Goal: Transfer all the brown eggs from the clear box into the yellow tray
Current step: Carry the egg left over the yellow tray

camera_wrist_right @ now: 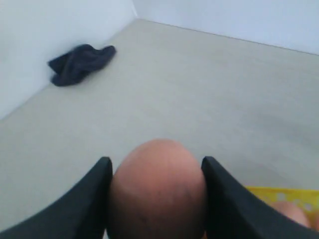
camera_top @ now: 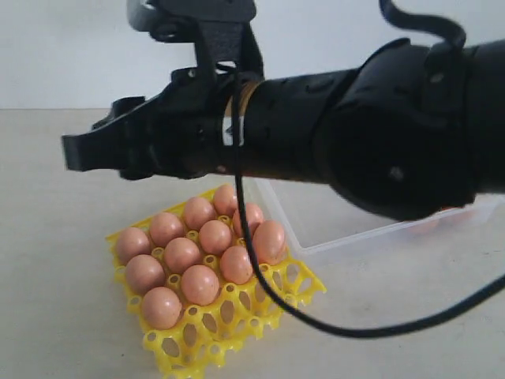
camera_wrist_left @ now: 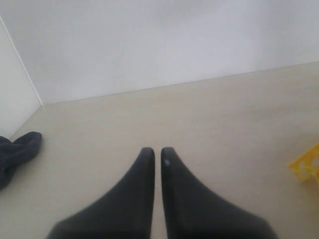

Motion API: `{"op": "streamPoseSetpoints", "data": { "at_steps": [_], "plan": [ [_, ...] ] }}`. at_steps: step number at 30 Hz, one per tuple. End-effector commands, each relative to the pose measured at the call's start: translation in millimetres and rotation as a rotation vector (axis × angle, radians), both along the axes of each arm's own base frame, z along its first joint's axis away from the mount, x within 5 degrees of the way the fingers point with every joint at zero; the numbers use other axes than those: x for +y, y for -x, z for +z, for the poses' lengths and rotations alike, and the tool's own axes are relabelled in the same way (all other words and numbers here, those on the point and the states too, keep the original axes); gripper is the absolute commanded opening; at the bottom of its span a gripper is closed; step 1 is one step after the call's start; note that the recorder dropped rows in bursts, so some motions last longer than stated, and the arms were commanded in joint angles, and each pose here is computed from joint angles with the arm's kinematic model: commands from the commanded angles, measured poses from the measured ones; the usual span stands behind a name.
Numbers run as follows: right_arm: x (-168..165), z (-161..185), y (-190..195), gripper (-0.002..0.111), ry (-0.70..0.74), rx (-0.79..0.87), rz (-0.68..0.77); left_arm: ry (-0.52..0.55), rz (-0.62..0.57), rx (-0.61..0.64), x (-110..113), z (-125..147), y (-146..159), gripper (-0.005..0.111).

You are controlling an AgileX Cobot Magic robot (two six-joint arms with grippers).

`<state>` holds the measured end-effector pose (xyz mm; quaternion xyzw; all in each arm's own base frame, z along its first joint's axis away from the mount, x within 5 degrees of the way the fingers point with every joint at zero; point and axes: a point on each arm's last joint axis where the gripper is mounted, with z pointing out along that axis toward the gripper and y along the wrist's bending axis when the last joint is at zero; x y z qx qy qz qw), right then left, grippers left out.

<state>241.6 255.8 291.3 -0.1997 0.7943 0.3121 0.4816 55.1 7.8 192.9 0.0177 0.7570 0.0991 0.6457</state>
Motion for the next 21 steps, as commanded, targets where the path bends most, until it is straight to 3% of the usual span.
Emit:
{"op": "streamPoseSetpoints", "data": {
  "at_steps": [1,7,13,18,21],
  "plan": [
    [20,14,19,0.0,-0.175,-0.095,0.084,0.005,-0.005,-0.004,0,-1,0,0.004],
    [29,33,29,0.0,-0.412,-0.119,0.141,0.005,-0.005,-0.004,0,-1,0,0.004],
    [36,54,53,0.0,-0.62,-0.212,0.437,0.005,-0.005,-0.004,0,-1,0,0.004],
    [42,45,71,0.0,-0.497,-0.223,0.658,0.005,-0.005,-0.004,0,-1,0,0.004],
    [43,35,71,0.0,-0.362,-0.235,0.668,0.005,-0.005,-0.004,0,-1,0,0.004]
  ]
}}
